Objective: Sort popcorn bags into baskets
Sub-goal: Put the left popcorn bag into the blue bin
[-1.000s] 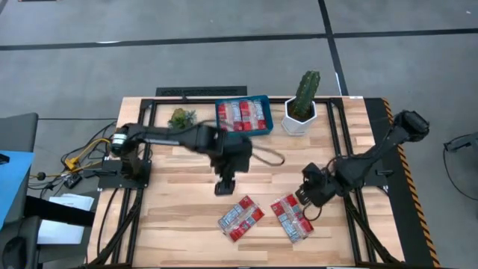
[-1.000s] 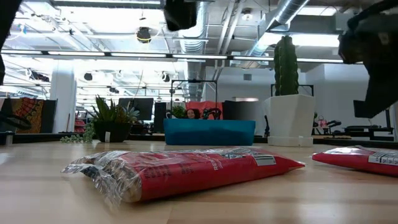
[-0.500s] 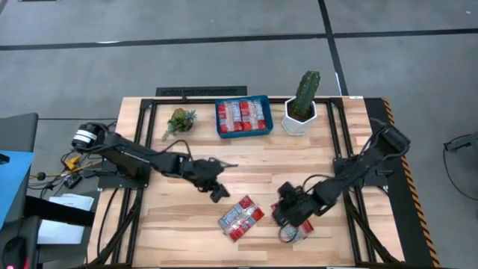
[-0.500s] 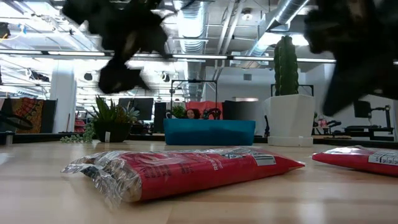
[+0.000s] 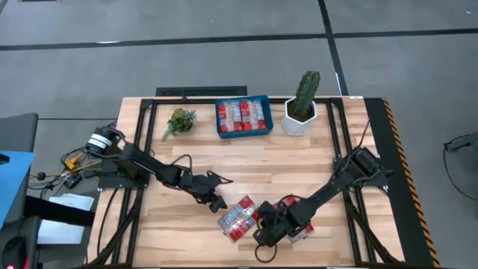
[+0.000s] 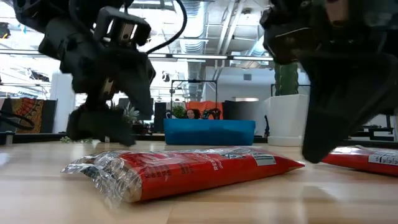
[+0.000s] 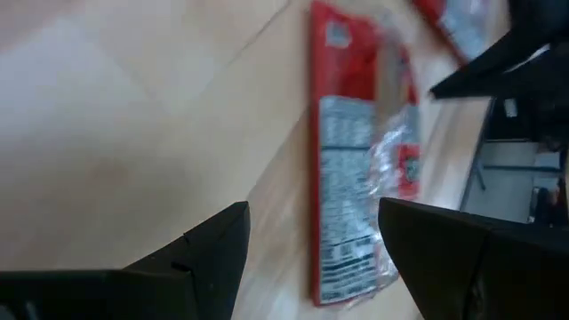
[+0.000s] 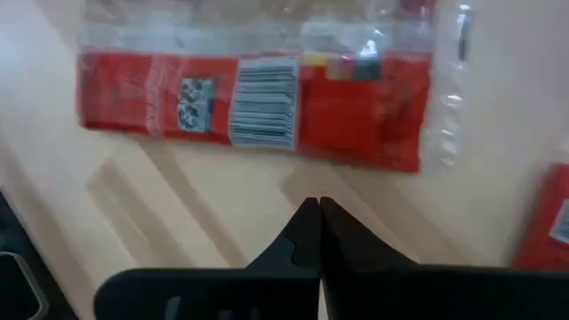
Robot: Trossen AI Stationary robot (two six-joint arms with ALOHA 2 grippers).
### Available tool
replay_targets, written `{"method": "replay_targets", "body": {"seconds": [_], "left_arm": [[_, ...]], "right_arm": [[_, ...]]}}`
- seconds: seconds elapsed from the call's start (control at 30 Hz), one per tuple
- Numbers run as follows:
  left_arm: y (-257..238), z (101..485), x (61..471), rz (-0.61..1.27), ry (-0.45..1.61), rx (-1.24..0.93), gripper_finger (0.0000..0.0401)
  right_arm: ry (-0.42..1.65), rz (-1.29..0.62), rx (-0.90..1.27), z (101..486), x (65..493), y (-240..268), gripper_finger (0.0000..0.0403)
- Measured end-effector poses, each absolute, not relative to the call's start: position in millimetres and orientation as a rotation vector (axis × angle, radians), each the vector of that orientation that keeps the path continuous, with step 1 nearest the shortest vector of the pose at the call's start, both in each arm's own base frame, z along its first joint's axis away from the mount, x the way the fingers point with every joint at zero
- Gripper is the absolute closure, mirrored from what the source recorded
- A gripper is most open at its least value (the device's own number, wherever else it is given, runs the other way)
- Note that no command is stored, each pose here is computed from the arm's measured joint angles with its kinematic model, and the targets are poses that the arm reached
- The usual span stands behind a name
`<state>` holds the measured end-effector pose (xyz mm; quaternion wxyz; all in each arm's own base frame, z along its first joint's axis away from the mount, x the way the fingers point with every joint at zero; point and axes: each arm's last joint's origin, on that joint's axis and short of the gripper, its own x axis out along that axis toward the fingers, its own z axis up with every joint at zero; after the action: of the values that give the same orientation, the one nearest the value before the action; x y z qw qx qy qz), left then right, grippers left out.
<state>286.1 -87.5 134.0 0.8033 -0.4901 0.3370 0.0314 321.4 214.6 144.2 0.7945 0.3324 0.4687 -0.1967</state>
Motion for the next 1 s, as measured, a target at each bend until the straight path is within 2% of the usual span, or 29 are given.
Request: {"method": "replay_targets", "body": {"seconds": [0.27, 0.6, 0.73, 1.0], "left_arm": [[-98, 108, 295, 0.041, 0.728, -1.117, 0.0164], [-100, 107, 296, 0.035, 0.730, -1.117, 0.0164], [-100, 107, 296, 0.039, 0.730, -1.121, 0.0164], [-100, 106, 296, 0.045, 0.730, -1.130, 0.0164]], "right_arm": [[1.011, -0.412, 0.723, 132, 335, 216, 0.0393], [1.007, -0.396, 0.698, 128, 354, 192, 0.0384], [0.942, -0.386, 0.659, 128, 366, 179, 0.0390], [0.849, -0.477, 0.599, 128, 382, 144, 0.0385]]}}
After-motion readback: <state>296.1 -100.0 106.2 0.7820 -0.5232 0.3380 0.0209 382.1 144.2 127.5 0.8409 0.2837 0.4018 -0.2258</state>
